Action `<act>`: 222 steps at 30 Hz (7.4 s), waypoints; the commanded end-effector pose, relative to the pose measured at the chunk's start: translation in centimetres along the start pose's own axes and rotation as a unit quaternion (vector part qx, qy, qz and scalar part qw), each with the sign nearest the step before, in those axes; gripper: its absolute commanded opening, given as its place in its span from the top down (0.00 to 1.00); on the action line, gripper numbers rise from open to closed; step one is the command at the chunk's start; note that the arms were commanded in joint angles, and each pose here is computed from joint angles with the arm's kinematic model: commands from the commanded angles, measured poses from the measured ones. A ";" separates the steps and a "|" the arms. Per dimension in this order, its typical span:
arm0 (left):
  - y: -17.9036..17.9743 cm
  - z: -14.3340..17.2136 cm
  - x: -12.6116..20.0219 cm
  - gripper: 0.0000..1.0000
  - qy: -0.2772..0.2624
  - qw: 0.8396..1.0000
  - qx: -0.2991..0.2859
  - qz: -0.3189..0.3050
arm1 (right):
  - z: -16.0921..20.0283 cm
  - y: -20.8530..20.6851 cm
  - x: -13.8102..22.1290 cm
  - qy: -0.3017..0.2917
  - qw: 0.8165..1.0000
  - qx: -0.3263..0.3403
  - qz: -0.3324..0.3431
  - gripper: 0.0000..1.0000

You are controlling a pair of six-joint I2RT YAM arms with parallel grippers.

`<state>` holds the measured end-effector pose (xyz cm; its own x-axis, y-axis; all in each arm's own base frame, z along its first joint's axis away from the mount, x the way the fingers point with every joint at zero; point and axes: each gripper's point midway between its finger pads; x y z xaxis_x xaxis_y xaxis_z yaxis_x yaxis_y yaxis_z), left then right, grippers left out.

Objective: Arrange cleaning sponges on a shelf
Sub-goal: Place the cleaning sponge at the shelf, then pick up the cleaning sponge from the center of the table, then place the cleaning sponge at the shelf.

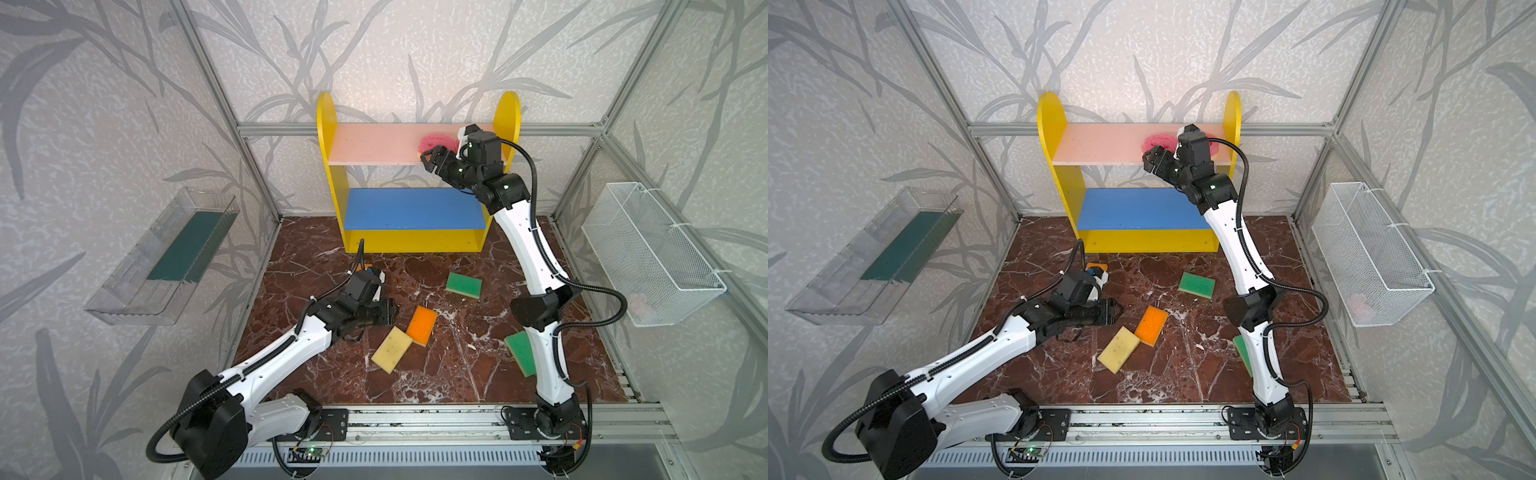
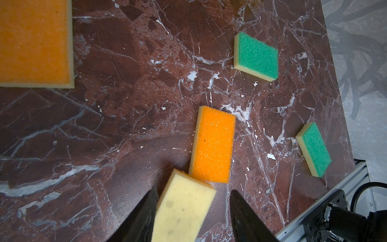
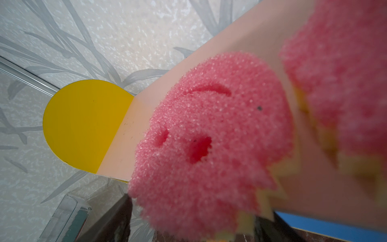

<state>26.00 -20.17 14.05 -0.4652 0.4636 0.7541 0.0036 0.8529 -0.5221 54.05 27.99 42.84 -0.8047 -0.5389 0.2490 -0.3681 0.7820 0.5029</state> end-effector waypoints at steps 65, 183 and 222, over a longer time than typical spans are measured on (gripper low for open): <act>9.1 7.0 -1.1 0.15 -0.013 0.992 0.060 -0.110 | 35.6 -13.3 22.4 0.273 0.961 0.023 0.019 0.07; -18.8 -15.7 1.5 0.42 0.097 0.827 0.094 0.546 | 19.7 0.3 11.6 0.136 0.907 -0.023 -0.397 0.02; -19.4 -16.4 2.5 0.01 0.093 0.825 0.084 0.551 | 20.1 0.8 10.3 0.160 0.907 -0.031 -0.388 0.43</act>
<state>39.85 -31.72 30.80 -0.1512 0.9753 -0.1609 0.1621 -0.1361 -0.9773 36.66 29.35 28.42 -0.1386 -0.9901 0.0212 -0.7040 0.1135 0.7011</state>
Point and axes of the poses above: each gripper's point midway between its finger pads, its own x axis back along the fingers, its own y axis along the line the jaws close on, z = x × y, and after that the axes turned 13 degrees about x, right-handed
